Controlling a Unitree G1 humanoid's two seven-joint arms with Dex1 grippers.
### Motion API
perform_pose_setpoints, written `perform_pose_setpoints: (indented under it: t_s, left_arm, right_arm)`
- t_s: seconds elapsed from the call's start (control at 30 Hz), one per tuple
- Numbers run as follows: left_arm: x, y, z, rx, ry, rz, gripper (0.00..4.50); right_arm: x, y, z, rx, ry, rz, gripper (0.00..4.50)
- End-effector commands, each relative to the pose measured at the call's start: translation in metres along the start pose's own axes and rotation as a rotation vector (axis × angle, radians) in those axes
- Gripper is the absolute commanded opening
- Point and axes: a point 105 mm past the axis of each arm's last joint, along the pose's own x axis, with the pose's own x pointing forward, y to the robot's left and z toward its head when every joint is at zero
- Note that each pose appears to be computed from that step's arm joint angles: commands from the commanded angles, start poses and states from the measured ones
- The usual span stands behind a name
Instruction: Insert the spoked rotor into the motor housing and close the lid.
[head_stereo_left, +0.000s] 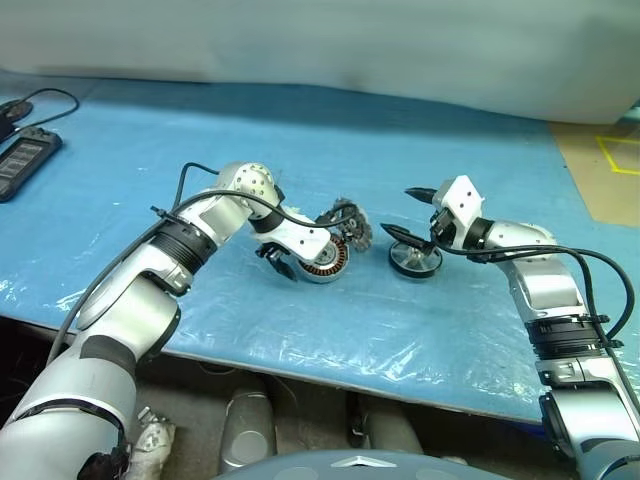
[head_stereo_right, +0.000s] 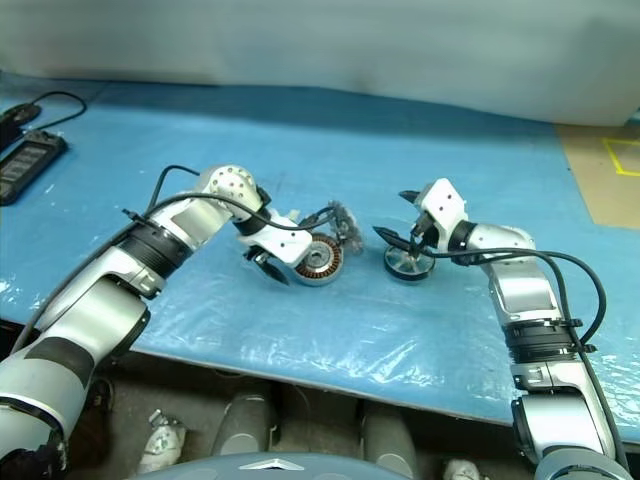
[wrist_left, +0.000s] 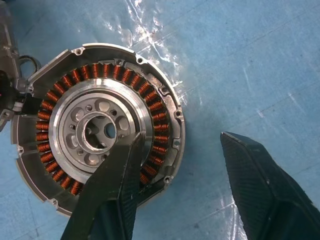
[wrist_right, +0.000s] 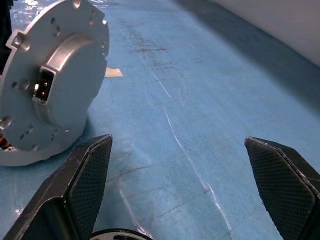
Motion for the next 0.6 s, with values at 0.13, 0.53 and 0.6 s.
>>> perform_pose_setpoints:
  t_s: [0.13, 0.53, 0.6]
  left_arm:
    - [-0.012, 0.007, 0.005, 0.031, -0.005, 0.027, 2.56]
    - [-0.031, 0.019, 0.008, 0.051, 0.002, 0.126, 2.56]
    - [-0.027, 0.023, 0.005, 0.054, 0.017, 0.145, 2.56]
  right_arm:
    - [-0.004, 0.0, 0.007, -0.027, -0.031, -0.026, 4.5]
    - [-0.003, 0.003, 0.001, -0.009, -0.023, -0.036, 4.5]
    - [-0.002, 0.005, 0.001, -0.008, -0.025, -0.033, 4.5]
